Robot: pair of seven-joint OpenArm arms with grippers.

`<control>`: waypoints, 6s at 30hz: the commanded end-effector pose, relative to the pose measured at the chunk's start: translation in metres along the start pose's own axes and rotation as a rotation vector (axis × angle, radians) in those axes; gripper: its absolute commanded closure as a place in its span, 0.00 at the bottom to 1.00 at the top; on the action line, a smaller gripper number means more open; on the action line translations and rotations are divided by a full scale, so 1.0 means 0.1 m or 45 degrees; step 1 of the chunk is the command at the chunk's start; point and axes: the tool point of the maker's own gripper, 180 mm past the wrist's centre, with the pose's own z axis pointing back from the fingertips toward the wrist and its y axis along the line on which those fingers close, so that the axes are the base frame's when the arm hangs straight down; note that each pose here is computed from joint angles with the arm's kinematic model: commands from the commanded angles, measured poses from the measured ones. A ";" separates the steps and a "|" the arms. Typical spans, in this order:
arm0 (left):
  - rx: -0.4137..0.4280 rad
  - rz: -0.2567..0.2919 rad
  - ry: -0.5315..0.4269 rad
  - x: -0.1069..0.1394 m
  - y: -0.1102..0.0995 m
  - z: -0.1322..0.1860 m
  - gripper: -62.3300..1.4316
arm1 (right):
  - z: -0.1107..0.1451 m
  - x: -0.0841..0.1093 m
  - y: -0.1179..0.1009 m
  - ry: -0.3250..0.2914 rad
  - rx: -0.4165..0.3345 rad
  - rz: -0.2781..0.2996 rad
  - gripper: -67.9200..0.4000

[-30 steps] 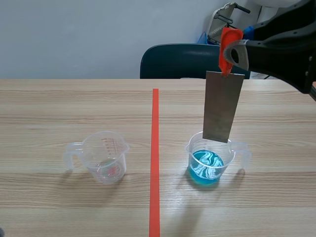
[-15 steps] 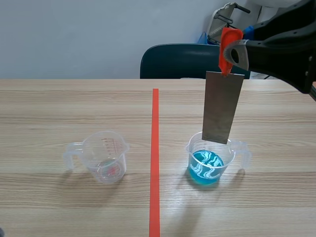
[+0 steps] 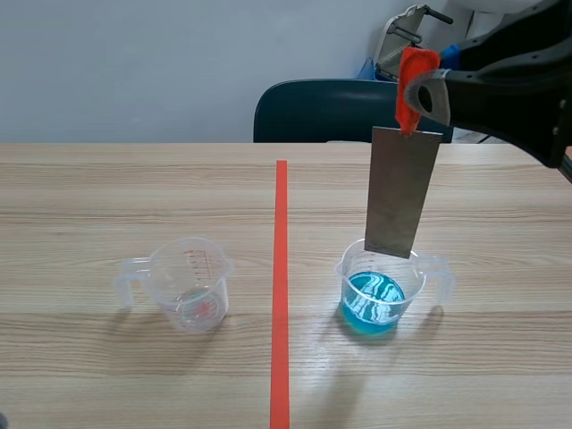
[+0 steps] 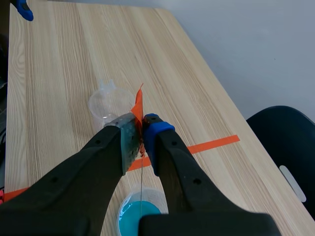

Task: Do the redox reaction experiment

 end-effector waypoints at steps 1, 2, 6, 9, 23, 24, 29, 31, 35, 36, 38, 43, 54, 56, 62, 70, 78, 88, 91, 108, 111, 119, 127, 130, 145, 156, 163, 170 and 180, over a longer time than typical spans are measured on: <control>0.000 0.016 -0.008 0.03 -0.02 0.00 0.00 | 0.02 0.13 -0.06 -0.057 -0.017 0.021 0.99; 0.000 0.016 0.006 0.01 -0.02 0.00 0.00 | 0.02 0.13 -0.06 -0.058 -0.017 0.021 0.99; 0.000 0.016 0.017 -0.01 -0.03 0.00 0.00 | 0.02 0.15 -0.05 -0.070 -0.017 0.021 0.98; 0.000 0.016 0.016 -0.01 -0.03 0.00 0.00 | 0.02 0.15 -0.05 -0.072 -0.017 0.021 0.99; 0.000 0.016 0.015 -0.01 -0.03 0.00 0.00 | 0.02 0.17 -0.05 -0.091 -0.017 0.021 0.99; 0.000 0.016 0.015 -0.01 -0.03 0.00 0.00 | 0.02 0.17 -0.05 -0.091 -0.017 0.021 0.99; 0.000 0.016 0.015 -0.01 -0.03 0.00 0.00 | 0.02 0.17 -0.05 -0.091 -0.017 0.021 0.99; 0.000 0.016 0.015 -0.01 -0.03 0.00 0.00 | 0.02 0.18 -0.05 -0.092 -0.017 0.021 0.99; 0.000 0.016 0.016 -0.01 -0.03 0.00 0.00 | 0.02 0.18 -0.05 -0.095 -0.017 0.021 0.99; 0.000 0.016 0.016 -0.01 -0.03 0.00 0.00 | 0.02 0.18 -0.05 -0.096 -0.017 0.021 0.99; 0.000 0.016 0.016 -0.01 -0.03 0.00 0.00 | 0.02 0.19 -0.05 -0.100 -0.017 0.021 0.99; 0.000 0.016 0.016 -0.01 -0.03 0.00 0.00 | 0.02 0.19 -0.05 -0.102 -0.017 0.021 0.99; 0.000 0.016 0.016 -0.01 -0.03 0.00 0.00 | 0.02 0.19 -0.05 -0.105 -0.017 0.021 0.99; 0.000 0.016 0.016 -0.01 -0.03 0.00 0.00 | 0.02 0.19 -0.05 -0.105 -0.017 0.021 0.99; -0.009 0.000 0.017 -0.01 -0.04 0.00 0.00 | 0.02 0.19 -0.05 -0.105 -0.017 0.021 0.99; -0.058 -0.083 0.012 -0.01 -0.11 0.00 0.22 | 0.02 0.19 -0.05 -0.105 -0.017 0.021 0.99; -0.122 -0.006 -0.193 0.29 -0.19 0.02 0.93 | 0.02 0.20 -0.05 -0.106 -0.017 0.021 0.99; -0.232 0.001 -0.376 0.53 -0.34 -0.33 0.93 | 0.02 0.21 -0.05 -0.118 -0.019 0.019 0.99; -0.278 0.008 -0.442 0.62 -0.41 -0.44 0.93 | 0.02 0.21 -0.05 -0.118 -0.019 0.019 0.99; -0.539 -0.118 -0.558 0.98 -0.83 -1.04 0.93 | 0.02 0.21 -0.05 -0.119 -0.019 0.019 0.99; -0.556 -0.129 -0.575 1.04 -0.91 -1.12 0.93 | 0.02 0.21 -0.05 -0.119 -0.019 0.019 0.99; -0.573 -0.127 -0.606 1.10 -1.12 -1.32 0.93 | 0.02 0.21 -0.05 -0.119 -0.019 0.019 0.99; -0.559 -0.095 -0.586 0.99 -1.23 -1.63 0.93 | 0.02 0.21 -0.05 -0.120 -0.019 0.018 0.99; -0.540 -0.076 -0.579 0.95 -1.24 -1.74 0.93 | 0.02 0.21 -0.05 -0.119 -0.019 0.018 0.99; -0.459 0.045 -0.595 1.13 -1.25 -2.12 0.93 | 0.02 0.21 -0.05 -0.120 -0.019 0.018 0.99; -0.446 0.072 -0.581 1.15 -1.27 -2.18 0.93 | 0.02 0.21 -0.05 -0.121 -0.019 0.018 0.99; -0.446 0.072 -0.581 1.15 -1.27 -2.18 0.93 | 0.02 0.22 -0.05 -0.125 -0.019 0.018 0.99; -0.442 0.068 -0.577 1.14 -1.26 -2.18 0.93 | 0.02 0.22 -0.05 -0.125 -0.019 0.018 0.99; -0.418 -0.028 -0.543 0.88 -1.00 -1.98 0.93 | 0.02 0.22 -0.05 -0.129 -0.019 0.018 0.99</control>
